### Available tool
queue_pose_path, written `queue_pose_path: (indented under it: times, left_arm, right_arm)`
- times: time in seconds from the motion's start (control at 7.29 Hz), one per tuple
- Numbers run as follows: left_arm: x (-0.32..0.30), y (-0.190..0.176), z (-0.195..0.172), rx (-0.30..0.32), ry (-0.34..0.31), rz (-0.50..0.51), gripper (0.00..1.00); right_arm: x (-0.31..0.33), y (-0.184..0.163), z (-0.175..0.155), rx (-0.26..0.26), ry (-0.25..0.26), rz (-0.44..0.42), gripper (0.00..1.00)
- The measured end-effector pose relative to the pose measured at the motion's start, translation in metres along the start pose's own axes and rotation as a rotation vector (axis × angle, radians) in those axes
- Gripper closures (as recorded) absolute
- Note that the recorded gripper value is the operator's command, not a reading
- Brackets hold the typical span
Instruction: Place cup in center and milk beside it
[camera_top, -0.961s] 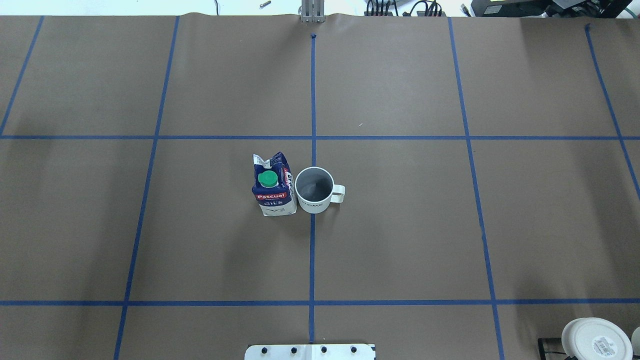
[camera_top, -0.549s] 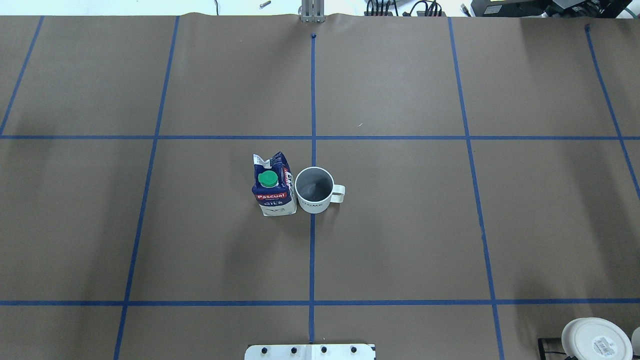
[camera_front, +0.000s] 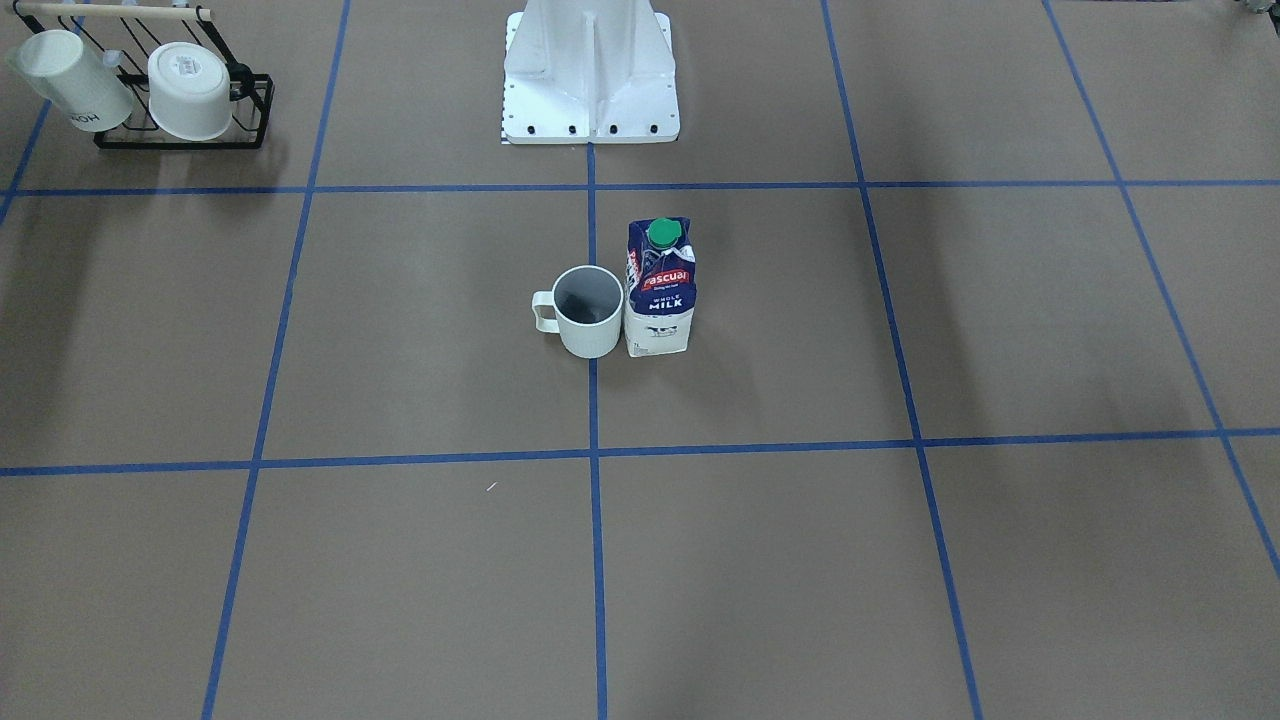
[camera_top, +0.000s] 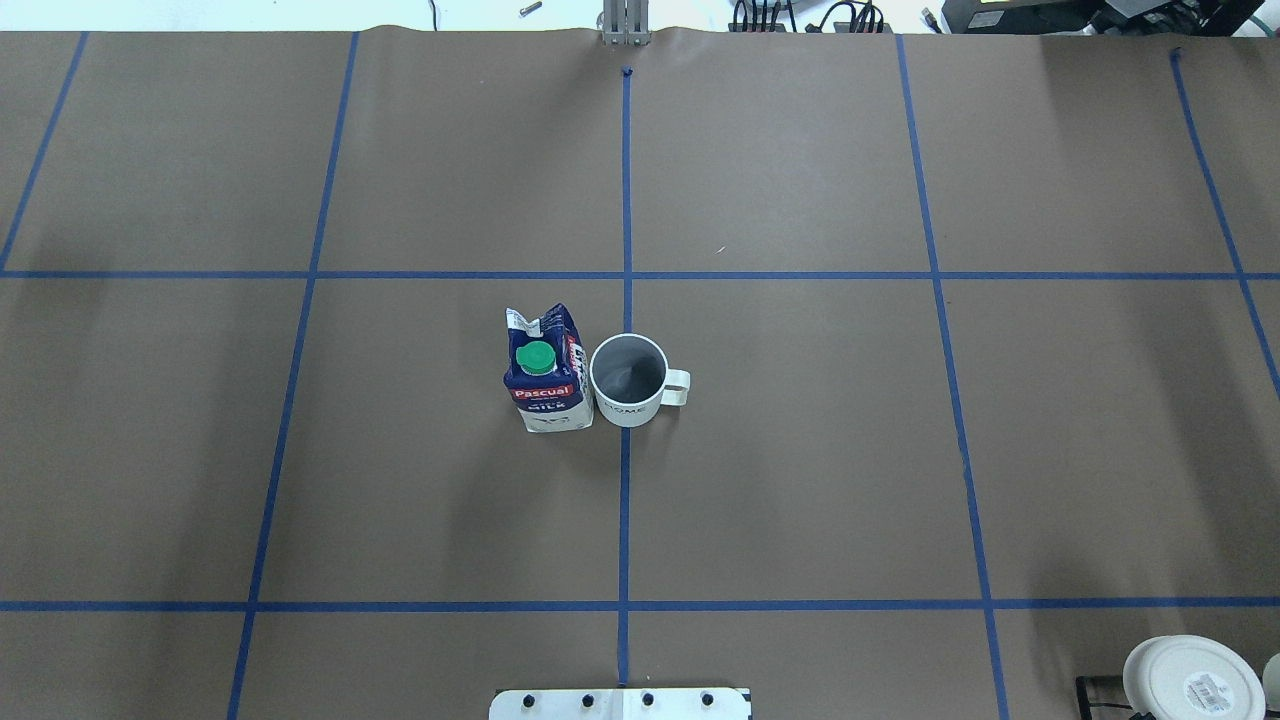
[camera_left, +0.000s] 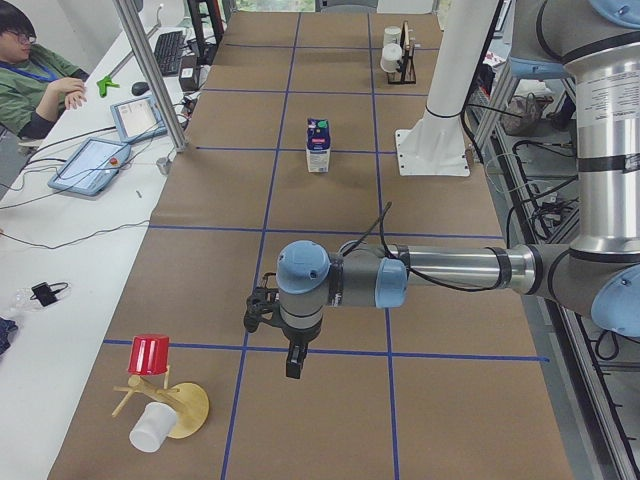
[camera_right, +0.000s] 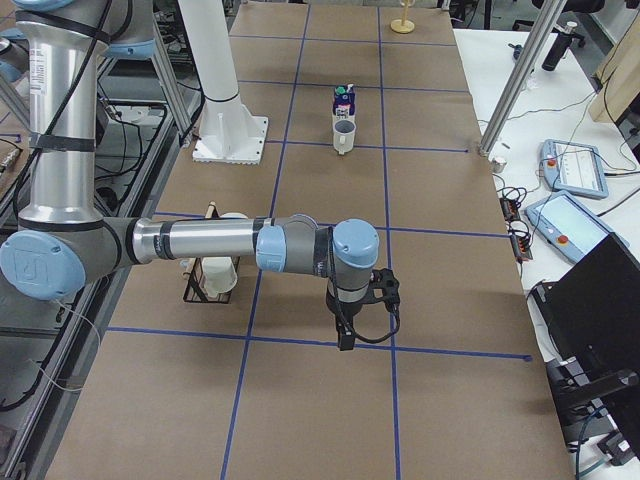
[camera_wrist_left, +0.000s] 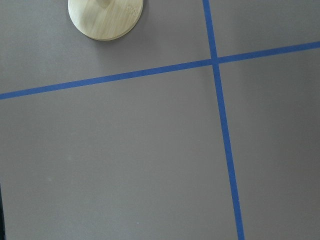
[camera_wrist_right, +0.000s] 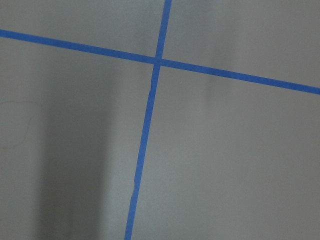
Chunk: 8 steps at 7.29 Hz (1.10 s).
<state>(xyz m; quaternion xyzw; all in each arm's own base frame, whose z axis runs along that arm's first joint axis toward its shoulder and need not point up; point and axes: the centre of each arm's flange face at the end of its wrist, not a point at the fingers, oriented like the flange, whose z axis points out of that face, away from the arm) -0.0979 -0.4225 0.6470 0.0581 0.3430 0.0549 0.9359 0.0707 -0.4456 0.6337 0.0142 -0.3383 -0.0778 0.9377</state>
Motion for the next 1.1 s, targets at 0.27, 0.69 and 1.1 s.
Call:
queue_pose_path:
  times: [0.27,0.69,1.1]
  left_arm:
    - [0.000,0.000,0.000,0.001,0.000,0.001,0.01]
    - [-0.001,0.005,0.003,-0.007,0.001,-0.006,0.01]
    - [-0.002,0.010,0.005,-0.012,0.002,-0.011,0.01]
  right_arm:
    - [0.001,0.001,0.001,-0.002,0.000,0.002,0.00]
    - [0.006,0.003,0.008,-0.012,-0.007,0.011,0.00]
    - [0.009,0.011,0.014,-0.023,-0.011,0.020,0.00]
